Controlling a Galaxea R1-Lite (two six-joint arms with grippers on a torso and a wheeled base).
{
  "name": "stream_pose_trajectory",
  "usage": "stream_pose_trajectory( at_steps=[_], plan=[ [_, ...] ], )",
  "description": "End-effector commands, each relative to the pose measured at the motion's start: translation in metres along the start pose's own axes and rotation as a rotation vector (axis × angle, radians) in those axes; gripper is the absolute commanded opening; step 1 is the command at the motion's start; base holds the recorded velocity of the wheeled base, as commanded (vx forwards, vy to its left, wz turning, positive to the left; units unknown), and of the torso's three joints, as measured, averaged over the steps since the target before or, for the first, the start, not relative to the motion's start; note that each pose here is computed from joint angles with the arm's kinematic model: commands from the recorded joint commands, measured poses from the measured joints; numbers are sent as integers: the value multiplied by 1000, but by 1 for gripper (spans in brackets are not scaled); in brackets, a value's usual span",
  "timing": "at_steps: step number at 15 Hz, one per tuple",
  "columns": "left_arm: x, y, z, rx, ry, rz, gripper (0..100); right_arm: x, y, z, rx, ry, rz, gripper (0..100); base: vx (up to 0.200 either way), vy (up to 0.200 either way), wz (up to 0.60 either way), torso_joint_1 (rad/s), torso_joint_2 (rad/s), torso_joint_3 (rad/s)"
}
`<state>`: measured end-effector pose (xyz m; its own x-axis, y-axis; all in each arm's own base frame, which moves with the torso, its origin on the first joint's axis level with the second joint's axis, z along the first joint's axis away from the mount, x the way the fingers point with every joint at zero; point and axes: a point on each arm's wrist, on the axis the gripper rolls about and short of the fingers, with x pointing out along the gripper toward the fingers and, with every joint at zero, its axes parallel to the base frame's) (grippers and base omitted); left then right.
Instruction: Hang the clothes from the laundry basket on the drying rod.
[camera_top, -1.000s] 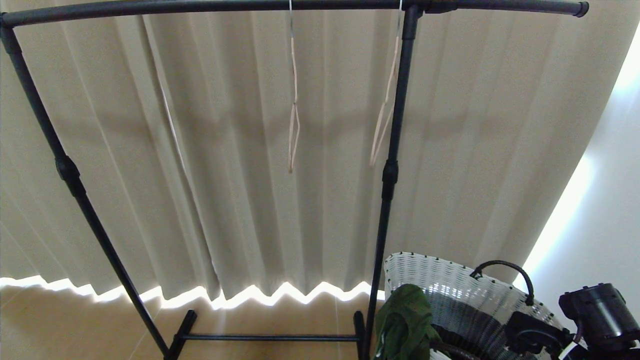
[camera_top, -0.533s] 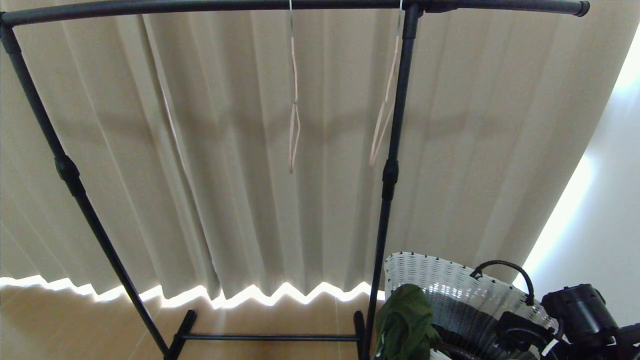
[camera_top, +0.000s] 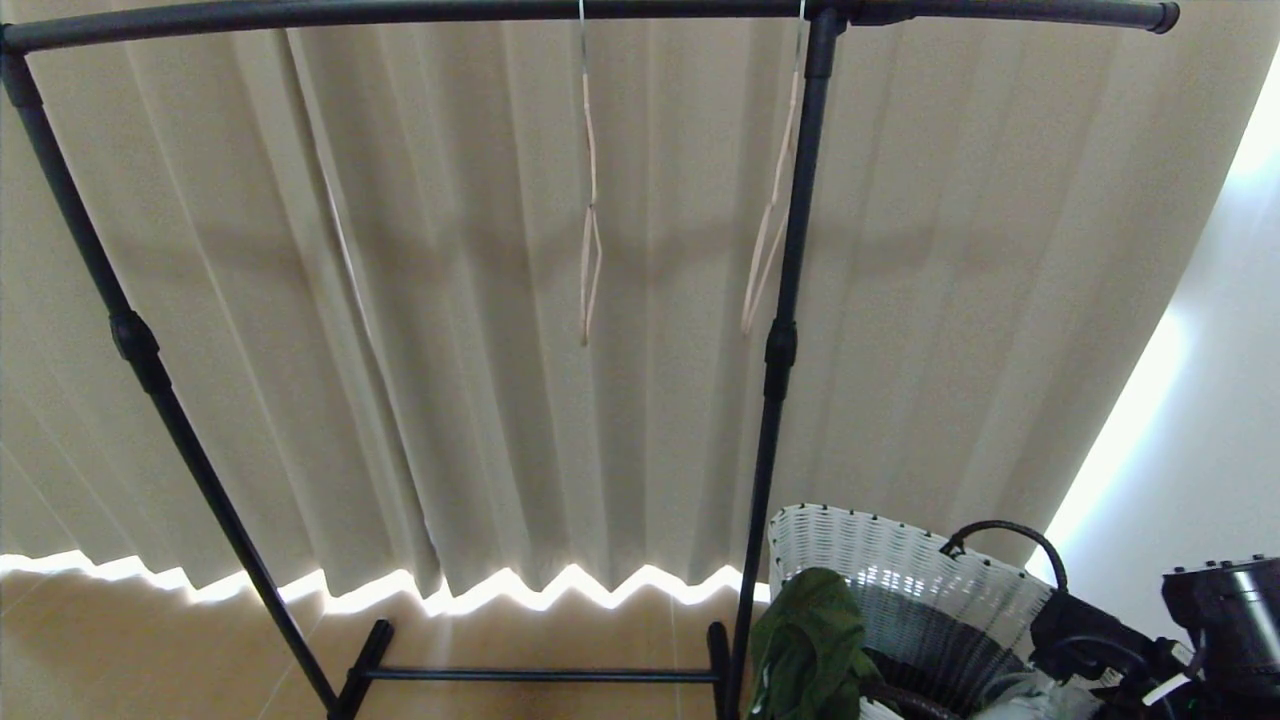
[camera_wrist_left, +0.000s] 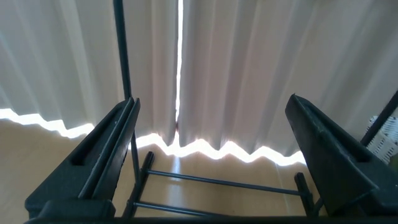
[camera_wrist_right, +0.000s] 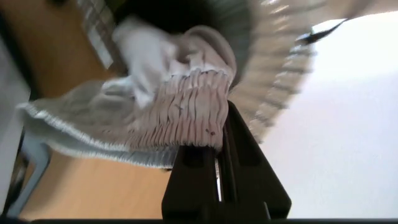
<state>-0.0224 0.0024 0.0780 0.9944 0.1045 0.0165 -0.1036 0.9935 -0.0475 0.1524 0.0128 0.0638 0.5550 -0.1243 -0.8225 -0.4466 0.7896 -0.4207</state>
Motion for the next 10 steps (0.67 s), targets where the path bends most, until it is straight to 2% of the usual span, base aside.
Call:
stream_pose_trajectory(
  at_steps=[1, 3, 6, 7, 9, 10],
  plan=[
    [0, -1, 0, 18, 5, -52, 100, -58, -17, -10, 125, -269, -226, 0, 0, 0, 0, 0, 0, 0],
    [0, -3, -3, 78, 33, -135, 100, -83, -25, -16, 233, -389, -330, 0, 0, 0, 0, 0, 0, 0],
    [0, -3, -3, 86, 34, -157, 100, -102, -27, -16, 381, -516, -356, 0, 0, 0, 0, 0, 0, 0],
    [0, -3, -3, 88, 34, -157, 100, -109, -27, -17, 452, -567, -357, 0, 0, 0, 0, 0, 0, 0],
    [0, -3, -3, 89, 34, -157, 100, -114, -26, -18, 465, -607, -349, 0, 0, 0, 0, 0, 0, 0],
    [0, -3, -3, 88, 34, -157, 100, -116, -25, -20, 461, -623, -342, 0, -200, 0, 0, -2, 7, 2]
  ],
)
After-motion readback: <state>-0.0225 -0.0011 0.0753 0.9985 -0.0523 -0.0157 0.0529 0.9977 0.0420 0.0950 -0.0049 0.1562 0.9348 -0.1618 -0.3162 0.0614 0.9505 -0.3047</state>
